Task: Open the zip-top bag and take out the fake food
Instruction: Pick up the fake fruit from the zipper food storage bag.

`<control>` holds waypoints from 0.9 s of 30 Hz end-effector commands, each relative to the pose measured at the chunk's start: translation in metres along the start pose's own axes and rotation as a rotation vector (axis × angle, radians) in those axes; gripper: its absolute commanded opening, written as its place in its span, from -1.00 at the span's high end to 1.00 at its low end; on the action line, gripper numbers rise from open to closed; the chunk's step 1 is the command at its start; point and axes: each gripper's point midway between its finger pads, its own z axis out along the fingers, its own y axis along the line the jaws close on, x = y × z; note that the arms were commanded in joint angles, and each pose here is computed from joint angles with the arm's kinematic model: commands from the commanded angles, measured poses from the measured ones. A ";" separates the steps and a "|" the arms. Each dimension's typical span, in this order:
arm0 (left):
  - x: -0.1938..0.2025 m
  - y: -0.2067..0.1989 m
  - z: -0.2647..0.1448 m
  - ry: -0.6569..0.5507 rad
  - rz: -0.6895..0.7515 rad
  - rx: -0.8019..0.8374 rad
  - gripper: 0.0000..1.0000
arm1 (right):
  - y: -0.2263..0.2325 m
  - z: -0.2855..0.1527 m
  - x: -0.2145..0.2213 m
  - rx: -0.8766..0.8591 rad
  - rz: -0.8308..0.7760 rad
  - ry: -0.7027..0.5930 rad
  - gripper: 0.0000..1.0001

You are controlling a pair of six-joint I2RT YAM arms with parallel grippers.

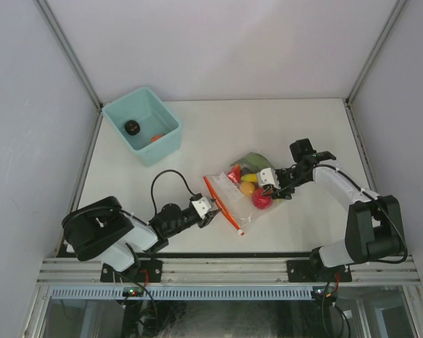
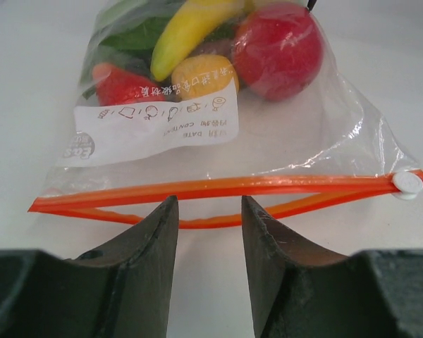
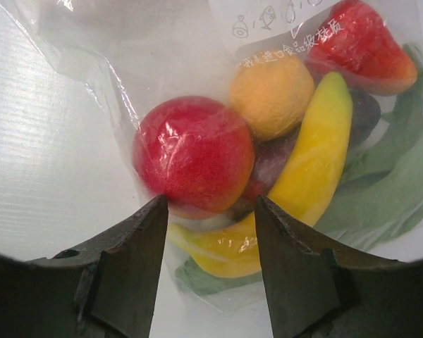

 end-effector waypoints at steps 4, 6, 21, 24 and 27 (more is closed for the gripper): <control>-0.027 -0.001 0.025 -0.108 -0.009 0.011 0.14 | 0.004 0.007 0.003 -0.026 -0.010 0.017 -0.05; -0.024 -0.002 0.028 -0.100 -0.011 0.017 0.16 | 0.007 0.010 0.004 -0.038 -0.016 0.029 -0.05; -0.006 -0.007 0.023 -0.056 -0.032 0.033 0.31 | 0.013 0.019 0.010 -0.083 -0.018 0.070 0.02; -0.004 -0.008 0.019 -0.053 -0.044 0.032 0.31 | 0.014 0.020 0.010 -0.087 -0.018 0.072 0.03; -0.005 -0.010 0.017 -0.056 -0.062 0.039 0.32 | 0.014 0.021 0.009 -0.090 -0.023 0.074 0.04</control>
